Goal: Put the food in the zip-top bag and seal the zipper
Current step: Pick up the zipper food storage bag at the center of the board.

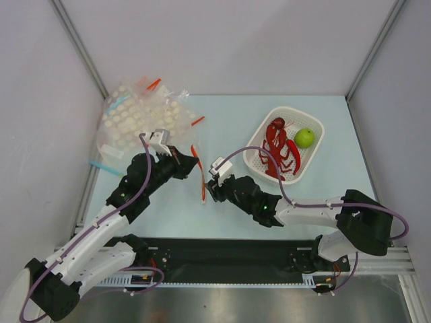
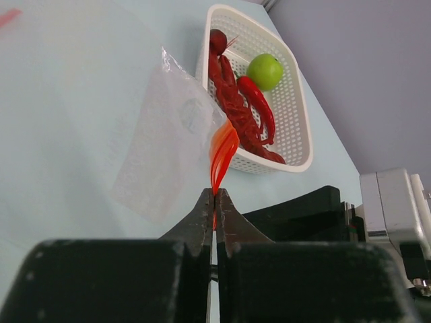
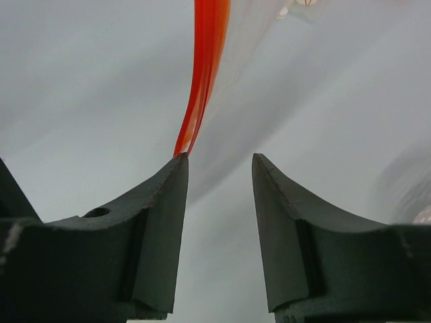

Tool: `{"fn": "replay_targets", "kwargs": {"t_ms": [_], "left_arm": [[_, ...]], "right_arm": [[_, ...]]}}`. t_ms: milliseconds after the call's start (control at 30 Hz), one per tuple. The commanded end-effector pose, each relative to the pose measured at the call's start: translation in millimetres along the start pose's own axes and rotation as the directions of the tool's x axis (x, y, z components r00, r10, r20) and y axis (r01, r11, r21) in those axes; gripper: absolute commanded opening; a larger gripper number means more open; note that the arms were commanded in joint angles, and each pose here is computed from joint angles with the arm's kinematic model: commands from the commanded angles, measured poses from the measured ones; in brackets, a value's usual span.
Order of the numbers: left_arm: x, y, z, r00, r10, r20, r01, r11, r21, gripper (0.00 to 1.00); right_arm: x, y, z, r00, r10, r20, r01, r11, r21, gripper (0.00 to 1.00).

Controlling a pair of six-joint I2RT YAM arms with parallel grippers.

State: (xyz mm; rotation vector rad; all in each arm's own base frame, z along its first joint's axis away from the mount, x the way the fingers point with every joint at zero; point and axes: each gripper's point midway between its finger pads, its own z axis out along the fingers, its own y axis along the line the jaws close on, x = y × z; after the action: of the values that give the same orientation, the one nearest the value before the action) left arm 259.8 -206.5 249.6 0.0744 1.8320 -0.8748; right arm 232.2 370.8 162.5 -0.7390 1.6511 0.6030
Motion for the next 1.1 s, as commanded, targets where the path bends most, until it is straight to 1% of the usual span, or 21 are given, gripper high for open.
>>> {"fn": "replay_targets", "kwargs": {"t_ms": [0,133,467,533,667,900,1000,1067], "left_arm": [[-6.9,-17.9,-1.2,0.999,-0.023,0.023,0.021,0.997,0.08,0.0],[-3.5,-17.5,1.6,1.0,-0.025,0.008,0.024,0.997,0.08,0.0],[-3.8,-15.0,3.1,1.0,-0.023,0.01,0.022,0.998,0.066,0.0],[-3.2,-11.8,4.0,1.0,-0.018,0.008,0.018,0.999,0.05,0.0],[-1.6,-13.1,4.5,1.0,-0.024,0.004,0.023,0.998,0.061,0.0],[-0.7,-13.9,4.7,1.0,-0.025,0.001,0.025,0.998,0.066,0.0],[1.0,-16.3,5.5,1.0,-0.029,-0.008,0.029,0.996,0.079,0.0],[2.7,-17.4,5.9,0.999,-0.03,-0.014,0.031,0.996,0.085,0.0]], "right_arm": [[-40.8,-1.5,8.0,0.992,-0.014,0.129,0.007,0.999,0.052,0.47],[-43.3,-4.5,7.4,0.991,-0.021,0.136,0.011,0.997,0.073,0.45],[-46.9,-1.0,4.1,0.99,-0.016,0.143,0.009,0.999,0.051,0.46],[-47.9,0.8,3.2,0.99,-0.02,0.143,0.015,0.999,0.036,0.47],[-46.8,3.5,1.5,0.99,-0.025,0.139,0.022,1.0,0.02,0.5],[-47.8,1.4,2.2,0.989,-0.025,0.143,0.021,0.999,0.031,0.59],[-47.9,-3.1,3.9,0.989,-0.017,0.144,0.008,0.998,0.06,0.59],[-48.2,-8.5,5.0,0.989,-0.01,0.148,-0.004,0.996,0.094,0.57]]}}
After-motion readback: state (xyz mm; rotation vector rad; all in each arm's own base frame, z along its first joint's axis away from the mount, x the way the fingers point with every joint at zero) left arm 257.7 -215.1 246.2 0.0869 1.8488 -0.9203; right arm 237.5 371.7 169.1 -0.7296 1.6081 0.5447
